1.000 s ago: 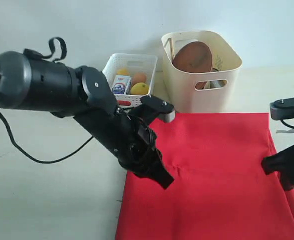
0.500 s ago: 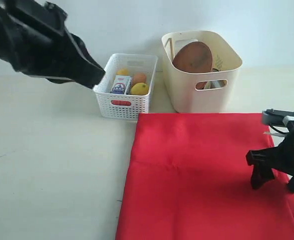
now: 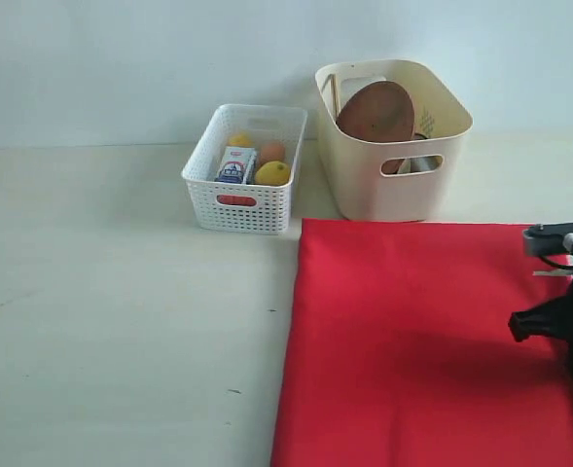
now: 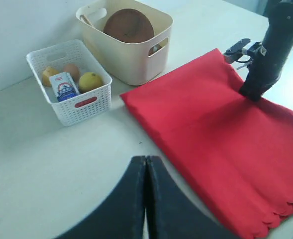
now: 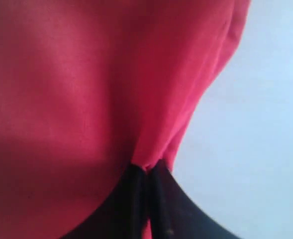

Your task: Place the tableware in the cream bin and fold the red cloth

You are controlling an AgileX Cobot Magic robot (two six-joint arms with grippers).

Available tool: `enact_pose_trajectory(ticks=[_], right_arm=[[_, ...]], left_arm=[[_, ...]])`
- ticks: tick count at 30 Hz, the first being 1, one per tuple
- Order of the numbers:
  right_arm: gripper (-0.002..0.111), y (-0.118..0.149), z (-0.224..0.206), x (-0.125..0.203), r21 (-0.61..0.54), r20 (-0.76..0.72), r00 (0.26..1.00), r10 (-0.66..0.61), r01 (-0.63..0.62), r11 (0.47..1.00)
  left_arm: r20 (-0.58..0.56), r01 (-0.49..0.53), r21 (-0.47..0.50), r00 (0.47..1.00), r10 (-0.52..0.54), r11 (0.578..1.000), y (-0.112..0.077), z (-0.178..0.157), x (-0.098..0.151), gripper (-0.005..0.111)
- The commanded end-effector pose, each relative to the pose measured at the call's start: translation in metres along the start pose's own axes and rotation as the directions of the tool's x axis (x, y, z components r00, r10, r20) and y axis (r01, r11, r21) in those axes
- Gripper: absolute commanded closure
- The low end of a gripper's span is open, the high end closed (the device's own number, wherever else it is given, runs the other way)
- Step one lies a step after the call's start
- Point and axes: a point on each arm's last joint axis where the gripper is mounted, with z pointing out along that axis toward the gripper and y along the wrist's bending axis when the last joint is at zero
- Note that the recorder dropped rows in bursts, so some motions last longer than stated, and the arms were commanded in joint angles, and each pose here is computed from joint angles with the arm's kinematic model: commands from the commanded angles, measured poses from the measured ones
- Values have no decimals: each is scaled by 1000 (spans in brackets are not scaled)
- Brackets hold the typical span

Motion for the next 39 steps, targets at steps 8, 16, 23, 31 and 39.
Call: enact_pose_trajectory(ticks=[8,16,23,31,39], right_arm=[[108,-66,-9,-1,437,-217,970,114,-7,899],[108,-96,4,-21,249,-135,968,210,-172,953],[103,-65,2,-34,-137,-94,993,78,-91,986],[43,-91,-23,-26,150,-47,980,195,-186,971],[58,-68,-94,-23,-123,261,953,157,-128,984]], left_arm=[[158,72,-27,985,-67,997,-2,-47,59,107],[223,70,-25,973,-62,997,-4,-55,75,107],[251,75,-23,966,-67,997,-4,-57,78,107],[234,75,-23,970,-68,997,-4,-57,80,107],[223,88,-21,972,-81,996,-4,-52,83,107]])
